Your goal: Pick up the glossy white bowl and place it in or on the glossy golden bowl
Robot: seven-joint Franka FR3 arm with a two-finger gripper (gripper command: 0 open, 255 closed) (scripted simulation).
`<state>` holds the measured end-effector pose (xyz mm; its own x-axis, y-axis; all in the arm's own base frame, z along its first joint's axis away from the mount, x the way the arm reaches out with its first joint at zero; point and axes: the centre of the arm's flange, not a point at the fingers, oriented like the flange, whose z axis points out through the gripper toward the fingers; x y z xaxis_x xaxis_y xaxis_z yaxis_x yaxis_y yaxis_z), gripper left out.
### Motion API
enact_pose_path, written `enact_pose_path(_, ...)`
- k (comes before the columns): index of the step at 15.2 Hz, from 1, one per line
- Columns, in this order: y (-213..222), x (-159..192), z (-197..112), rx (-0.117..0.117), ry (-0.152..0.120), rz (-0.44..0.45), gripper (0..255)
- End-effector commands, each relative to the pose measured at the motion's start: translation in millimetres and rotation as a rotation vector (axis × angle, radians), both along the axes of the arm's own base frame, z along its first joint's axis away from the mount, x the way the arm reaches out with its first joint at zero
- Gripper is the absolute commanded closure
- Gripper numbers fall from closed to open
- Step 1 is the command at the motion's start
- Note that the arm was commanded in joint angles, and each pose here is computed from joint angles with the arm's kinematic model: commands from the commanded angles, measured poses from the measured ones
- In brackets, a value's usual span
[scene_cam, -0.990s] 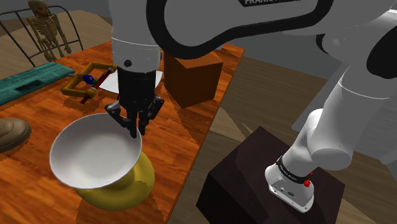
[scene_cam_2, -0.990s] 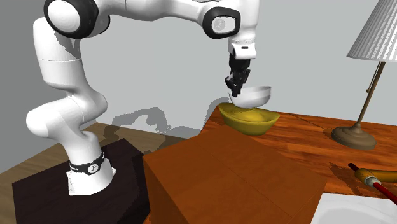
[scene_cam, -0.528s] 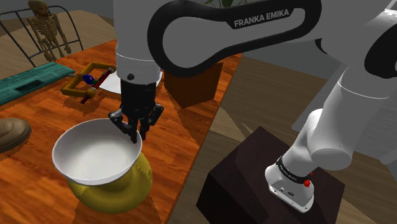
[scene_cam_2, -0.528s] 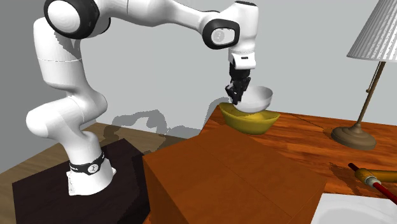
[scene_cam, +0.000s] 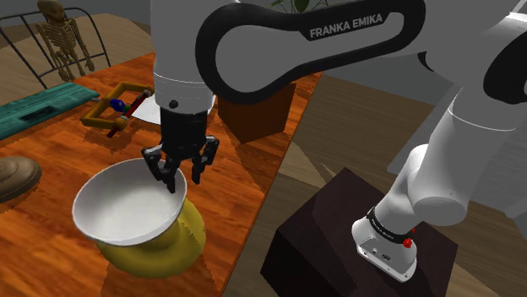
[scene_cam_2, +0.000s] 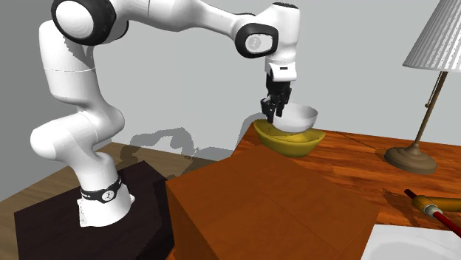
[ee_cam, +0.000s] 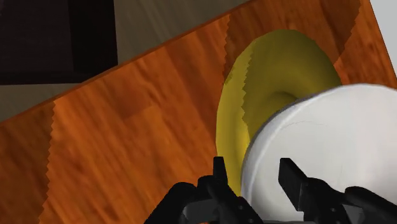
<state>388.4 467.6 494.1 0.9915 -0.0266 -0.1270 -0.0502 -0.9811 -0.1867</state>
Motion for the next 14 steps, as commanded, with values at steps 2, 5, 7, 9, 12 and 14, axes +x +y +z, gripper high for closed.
enact_pose_path(2, 1.3, -1.8, -2.3, -0.003, 0.005, 0.004, 0)
enact_pose_path(5, 2.4, -3.0, -4.5, -0.003, 0.005, 0.004, 0)
enact_pose_path(7, -2.5, 0.4, 21.2, -0.003, 0.005, 0.004, 0)
enact_pose_path(9, -7.0, 3.3, 44.2, -0.003, 0.005, 0.004, 0)
enact_pose_path(12, -7.0, 3.3, 44.2, -0.003, 0.005, 0.004, 0)
enact_pose_path(14, -7.0, 3.3, 44.2, -0.003, 0.005, 0.004, 0)
